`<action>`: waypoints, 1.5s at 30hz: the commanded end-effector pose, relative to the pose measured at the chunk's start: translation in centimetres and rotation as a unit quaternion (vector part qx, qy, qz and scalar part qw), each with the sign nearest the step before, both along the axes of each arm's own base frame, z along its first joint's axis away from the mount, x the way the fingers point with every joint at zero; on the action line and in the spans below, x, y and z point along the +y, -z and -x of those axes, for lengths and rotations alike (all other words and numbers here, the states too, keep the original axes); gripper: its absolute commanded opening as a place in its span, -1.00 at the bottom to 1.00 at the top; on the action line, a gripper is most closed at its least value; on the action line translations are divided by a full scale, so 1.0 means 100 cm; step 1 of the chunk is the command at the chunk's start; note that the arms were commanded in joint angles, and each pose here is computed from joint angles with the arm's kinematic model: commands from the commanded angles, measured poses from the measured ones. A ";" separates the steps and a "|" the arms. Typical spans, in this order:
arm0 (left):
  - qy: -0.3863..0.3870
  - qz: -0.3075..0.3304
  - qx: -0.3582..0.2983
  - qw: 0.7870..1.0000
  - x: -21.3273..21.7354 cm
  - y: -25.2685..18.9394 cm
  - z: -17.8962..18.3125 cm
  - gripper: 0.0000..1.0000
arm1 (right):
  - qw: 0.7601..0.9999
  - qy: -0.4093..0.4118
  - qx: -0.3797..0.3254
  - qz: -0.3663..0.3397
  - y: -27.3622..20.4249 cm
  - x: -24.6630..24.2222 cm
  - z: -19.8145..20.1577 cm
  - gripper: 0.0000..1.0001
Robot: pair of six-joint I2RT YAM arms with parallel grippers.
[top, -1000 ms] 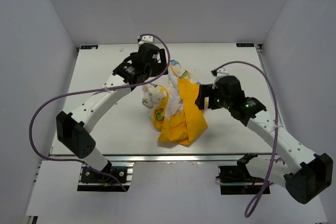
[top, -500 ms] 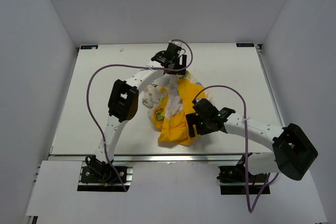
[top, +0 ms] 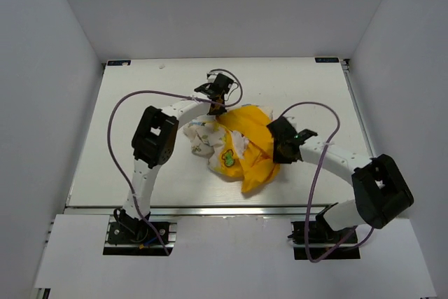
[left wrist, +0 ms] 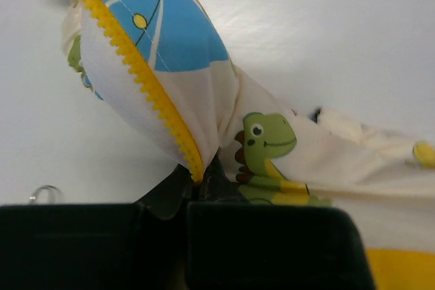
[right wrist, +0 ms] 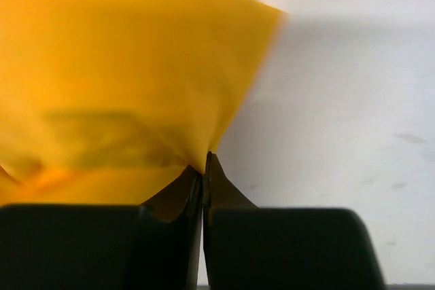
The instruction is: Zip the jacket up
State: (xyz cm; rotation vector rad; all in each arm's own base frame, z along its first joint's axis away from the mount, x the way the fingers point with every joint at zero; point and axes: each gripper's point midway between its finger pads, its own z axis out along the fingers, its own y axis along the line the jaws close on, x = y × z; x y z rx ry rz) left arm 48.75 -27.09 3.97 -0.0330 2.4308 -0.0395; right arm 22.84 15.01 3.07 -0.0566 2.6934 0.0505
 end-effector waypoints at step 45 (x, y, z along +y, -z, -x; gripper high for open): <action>0.517 0.112 -0.041 0.848 -0.106 -0.090 0.070 0.96 | 0.928 0.158 -0.188 -0.279 -0.067 -0.021 -0.062 0.79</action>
